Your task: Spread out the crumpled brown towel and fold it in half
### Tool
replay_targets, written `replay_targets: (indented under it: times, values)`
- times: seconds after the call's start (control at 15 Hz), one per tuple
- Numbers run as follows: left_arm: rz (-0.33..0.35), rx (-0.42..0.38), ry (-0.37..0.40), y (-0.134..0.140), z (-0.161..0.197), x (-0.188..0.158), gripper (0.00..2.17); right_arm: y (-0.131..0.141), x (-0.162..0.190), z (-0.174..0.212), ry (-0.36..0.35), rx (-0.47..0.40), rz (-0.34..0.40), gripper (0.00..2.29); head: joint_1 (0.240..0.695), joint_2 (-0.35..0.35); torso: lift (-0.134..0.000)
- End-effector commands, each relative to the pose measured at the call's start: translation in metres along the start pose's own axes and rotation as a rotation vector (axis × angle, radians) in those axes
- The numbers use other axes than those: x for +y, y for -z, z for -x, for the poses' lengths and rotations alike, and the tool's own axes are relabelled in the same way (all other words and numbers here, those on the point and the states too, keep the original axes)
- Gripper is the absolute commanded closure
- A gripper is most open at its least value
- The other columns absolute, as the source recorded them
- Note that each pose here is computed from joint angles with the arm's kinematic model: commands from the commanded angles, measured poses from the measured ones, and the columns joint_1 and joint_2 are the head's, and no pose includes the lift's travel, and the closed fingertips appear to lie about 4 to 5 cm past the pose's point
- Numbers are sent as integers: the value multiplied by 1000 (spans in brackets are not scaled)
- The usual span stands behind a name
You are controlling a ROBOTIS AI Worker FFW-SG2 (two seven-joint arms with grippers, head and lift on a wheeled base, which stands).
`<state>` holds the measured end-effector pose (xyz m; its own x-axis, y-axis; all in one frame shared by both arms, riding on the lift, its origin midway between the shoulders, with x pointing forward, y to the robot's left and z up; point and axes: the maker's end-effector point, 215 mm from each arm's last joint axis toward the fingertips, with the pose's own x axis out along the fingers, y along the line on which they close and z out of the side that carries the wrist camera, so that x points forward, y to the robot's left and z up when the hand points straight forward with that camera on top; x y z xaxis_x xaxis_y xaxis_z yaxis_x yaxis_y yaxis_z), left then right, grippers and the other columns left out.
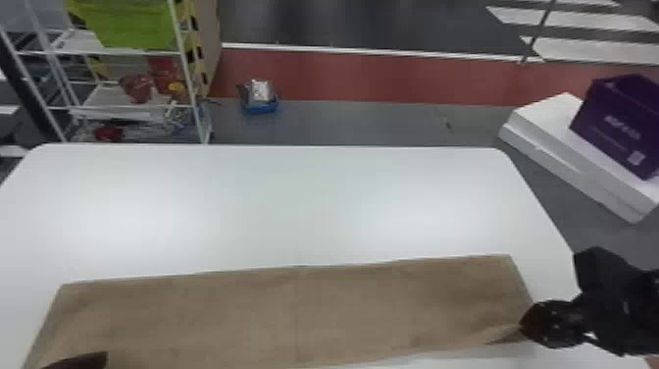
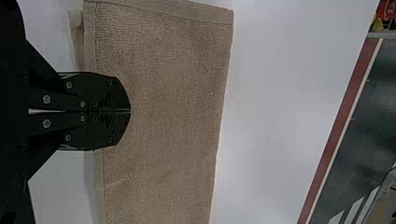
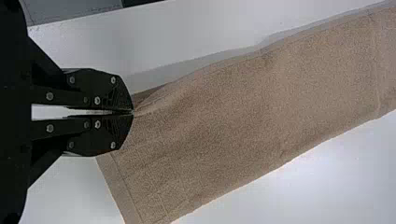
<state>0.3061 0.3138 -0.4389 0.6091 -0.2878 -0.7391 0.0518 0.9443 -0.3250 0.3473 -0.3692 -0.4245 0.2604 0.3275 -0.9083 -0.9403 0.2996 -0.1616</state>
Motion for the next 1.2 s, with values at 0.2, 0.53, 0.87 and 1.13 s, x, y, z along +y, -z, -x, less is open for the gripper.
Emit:
replay_targets:
  times: [0.2, 0.53, 0.87, 1.13]
  values:
    - [-2, -10, 2, -3, 2, -2, 2040, 11, -7, 14, 20, 14, -36, 53, 695, -109, -124]
    - [-30, -52, 15, -17, 11, -8, 589, 2, -38, 55, 116, -83, -91, 22, 695, -138, -124]
    - [-160, -198, 56, -57, 24, -27, 225, -6, -79, 135, 266, -407, -359, 43, 695, -171, -124]
    - [-306, -386, 57, -95, 23, -32, 161, 15, -75, 122, 297, -521, -646, 63, 695, -203, -124]
